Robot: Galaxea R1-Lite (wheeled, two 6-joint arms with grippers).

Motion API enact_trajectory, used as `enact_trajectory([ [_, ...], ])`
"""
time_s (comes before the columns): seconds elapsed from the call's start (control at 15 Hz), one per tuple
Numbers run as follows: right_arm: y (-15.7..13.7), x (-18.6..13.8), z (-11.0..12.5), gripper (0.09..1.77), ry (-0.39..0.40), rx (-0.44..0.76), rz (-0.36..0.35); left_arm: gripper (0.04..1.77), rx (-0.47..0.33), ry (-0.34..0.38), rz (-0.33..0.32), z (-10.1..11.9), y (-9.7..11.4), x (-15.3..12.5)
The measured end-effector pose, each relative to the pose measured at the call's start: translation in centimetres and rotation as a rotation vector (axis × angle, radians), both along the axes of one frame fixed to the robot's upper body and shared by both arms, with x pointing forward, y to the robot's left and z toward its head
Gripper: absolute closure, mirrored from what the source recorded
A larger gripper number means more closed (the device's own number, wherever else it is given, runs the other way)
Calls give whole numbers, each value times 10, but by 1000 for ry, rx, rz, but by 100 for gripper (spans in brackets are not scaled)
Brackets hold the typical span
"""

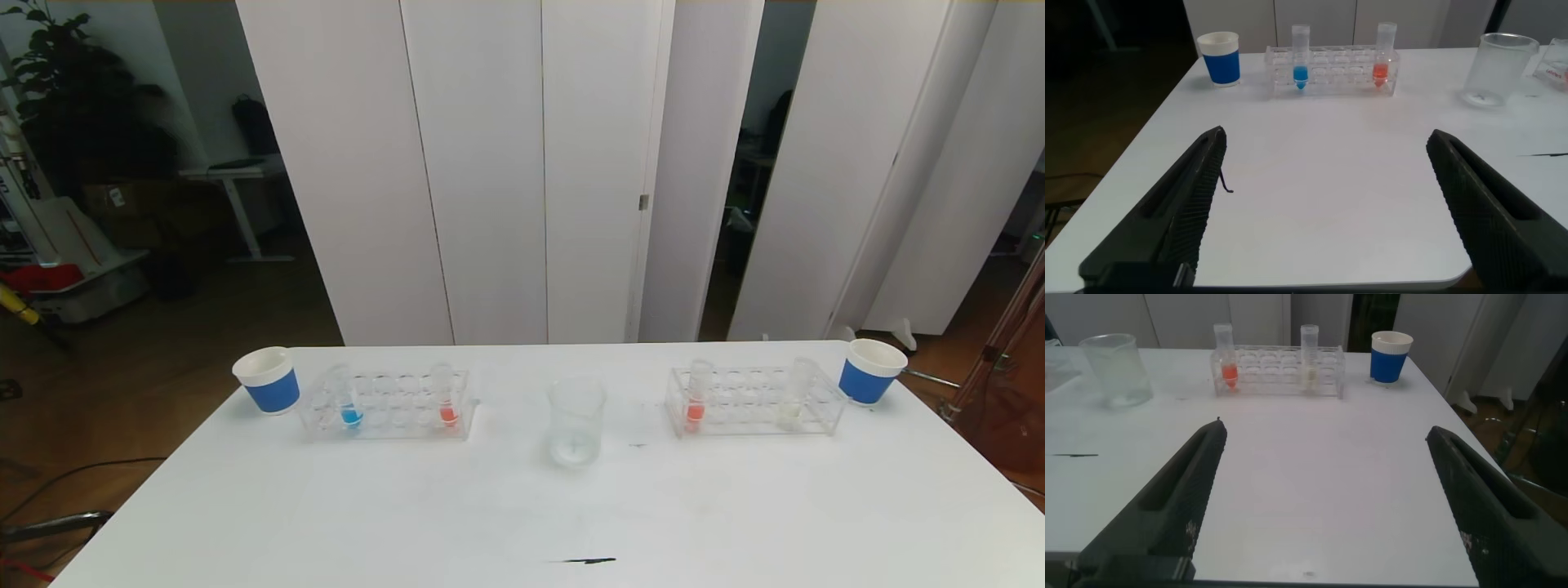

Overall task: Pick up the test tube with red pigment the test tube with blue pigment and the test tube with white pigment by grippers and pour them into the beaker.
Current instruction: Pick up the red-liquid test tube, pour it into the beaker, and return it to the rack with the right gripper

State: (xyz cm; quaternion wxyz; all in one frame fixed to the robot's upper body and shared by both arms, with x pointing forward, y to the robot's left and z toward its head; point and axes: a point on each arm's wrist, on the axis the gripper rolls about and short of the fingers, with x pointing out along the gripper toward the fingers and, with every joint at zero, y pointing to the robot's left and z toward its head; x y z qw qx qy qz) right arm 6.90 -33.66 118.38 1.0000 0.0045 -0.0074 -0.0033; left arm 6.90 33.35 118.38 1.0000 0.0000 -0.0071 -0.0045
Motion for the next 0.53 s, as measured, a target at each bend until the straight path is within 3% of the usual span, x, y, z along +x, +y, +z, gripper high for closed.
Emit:
enact_trajectory([
  [0.53, 0, 0, 0, 11, 0, 0, 1, 6, 0, 0, 0, 0, 0, 0],
])
